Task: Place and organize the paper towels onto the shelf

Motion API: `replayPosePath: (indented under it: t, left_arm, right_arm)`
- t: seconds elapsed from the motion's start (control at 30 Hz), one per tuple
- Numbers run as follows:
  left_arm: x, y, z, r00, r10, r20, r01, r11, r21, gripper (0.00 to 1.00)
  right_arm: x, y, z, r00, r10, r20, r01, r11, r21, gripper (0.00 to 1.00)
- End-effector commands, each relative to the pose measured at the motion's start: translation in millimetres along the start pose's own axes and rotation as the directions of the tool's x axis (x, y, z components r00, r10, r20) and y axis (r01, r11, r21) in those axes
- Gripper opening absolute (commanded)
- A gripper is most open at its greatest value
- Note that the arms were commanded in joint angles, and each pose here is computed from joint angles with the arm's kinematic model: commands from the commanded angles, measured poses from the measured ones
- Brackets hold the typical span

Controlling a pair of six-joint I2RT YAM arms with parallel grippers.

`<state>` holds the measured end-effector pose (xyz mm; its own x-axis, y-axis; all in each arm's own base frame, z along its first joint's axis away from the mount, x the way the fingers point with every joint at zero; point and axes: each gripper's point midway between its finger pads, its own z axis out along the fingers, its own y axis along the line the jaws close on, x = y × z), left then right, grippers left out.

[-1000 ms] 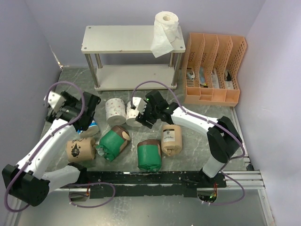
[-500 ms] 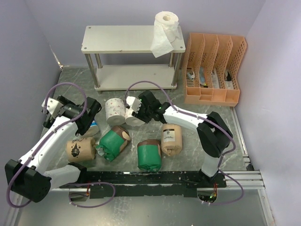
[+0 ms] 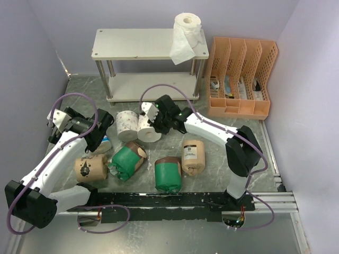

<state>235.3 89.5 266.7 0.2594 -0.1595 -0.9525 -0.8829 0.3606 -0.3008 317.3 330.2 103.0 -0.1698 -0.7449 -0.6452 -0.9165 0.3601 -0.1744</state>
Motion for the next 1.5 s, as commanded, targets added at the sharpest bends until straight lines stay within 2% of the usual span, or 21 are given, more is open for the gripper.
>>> replayPosePath:
  t: [0.0, 0.17, 0.37, 0.47, 0.53, 0.6, 0.67, 0.73, 0.9, 1.0, 1.07, 1.17, 1.3, 1.4, 1.47]
  left_arm:
    - [-10.0, -5.2, 1.8, 0.999, -0.020, 0.036, 0.020, 1.000, 0.003, 0.96]
    - [-8.4, -6.3, 2.1, 0.999, -0.008, 0.036, 0.008, 1.000, 0.002, 0.96]
    - [-9.4, -6.3, 2.5, 0.999, -0.009, 0.046, 0.009, 1.000, 0.003, 0.96]
    - [-8.9, -5.8, 2.7, 0.999, -0.005, 0.050, 0.004, 1.000, 0.004, 0.96]
    - [-8.0, -6.4, 2.8, 0.999, 0.005, 0.053, -0.005, 1.000, 0.004, 0.96]
    - [-6.6, -7.0, 3.1, 0.998, 0.019, 0.057, -0.019, 1.000, 0.004, 0.96]
    - [-5.8, -8.1, 3.3, 0.998, 0.032, 0.061, -0.032, 0.999, 0.005, 0.96]
    - [-5.1, -9.0, 3.9, 0.997, 0.039, 0.067, -0.039, 0.999, 0.004, 0.96]
    - [-3.9, -7.8, 7.7, 0.995, 0.068, 0.079, -0.067, 0.998, -0.013, 0.96]
    - [-3.2, -7.3, 9.6, 0.994, 0.078, 0.082, -0.077, 0.997, -0.023, 0.96]
    - [-2.0, -6.9, 10.9, 0.993, 0.088, 0.083, -0.085, 0.996, -0.029, 0.96]
    - [0.0, -7.7, 11.3, 0.992, 0.101, 0.082, -0.098, 0.995, -0.032, 0.96]
    - [1.5, -8.3, 11.4, 0.991, 0.109, 0.080, -0.106, 0.994, -0.033, 0.96]
    - [2.2, -8.5, 11.3, 0.991, 0.108, 0.076, -0.105, 0.994, -0.034, 0.96]
    - [3.0, -8.7, 11.1, 0.991, 0.107, 0.074, -0.105, 0.994, -0.034, 0.96]
  right_arm:
    - [-51.2, -12.7, -44.3, 0.981, 0.190, 0.049, -0.190, 0.982, -0.018, 0.00]
    - [-61.4, -2.9, -57.2, 0.909, 0.412, -0.067, -0.416, 0.907, -0.064, 0.00]
    - [-77.6, 12.7, -79.6, 0.846, 0.520, -0.116, -0.533, 0.820, -0.208, 0.00]
    - [-78.0, -1.0, -97.1, 0.734, 0.668, -0.125, -0.670, 0.680, -0.298, 0.00]
    - [-76.0, -13.1, -111.3, 0.644, 0.751, -0.145, -0.734, 0.553, -0.394, 0.00]
    - [-75.8, -23.9, -128.0, 0.555, 0.816, -0.164, -0.757, 0.413, -0.507, 0.00]
    - [-80.5, -24.3, -145.2, 0.510, 0.839, -0.191, -0.733, 0.308, -0.606, 0.00]
    - [-88.3, -24.4, -159.7, 0.478, 0.853, -0.208, -0.714, 0.240, -0.658, 0.00]
    - [-115.7, -41.1, -199.0, 0.396, 0.897, -0.197, -0.664, 0.131, -0.737, 0.00]
    - [-143.3, -55.2, -229.1, 0.409, 0.907, -0.098, -0.569, 0.169, -0.805, 0.00]
    - [-163.7, -65.9, -244.6, 0.430, 0.902, -0.017, -0.519, 0.232, -0.823, 0.00]
    - [-188.2, -91.3, -258.2, 0.420, 0.899, 0.122, -0.504, 0.343, -0.793, 0.00]
    - [-203.2, -140.9, -272.5, 0.318, 0.897, 0.308, -0.573, 0.440, -0.691, 0.00]
    - [-208.2, -174.3, -282.6, 0.222, 0.900, 0.375, -0.596, 0.430, -0.678, 0.00]
    - [-212.2, -188.7, -285.0, 0.183, 0.910, 0.373, -0.570, 0.407, -0.714, 0.00]
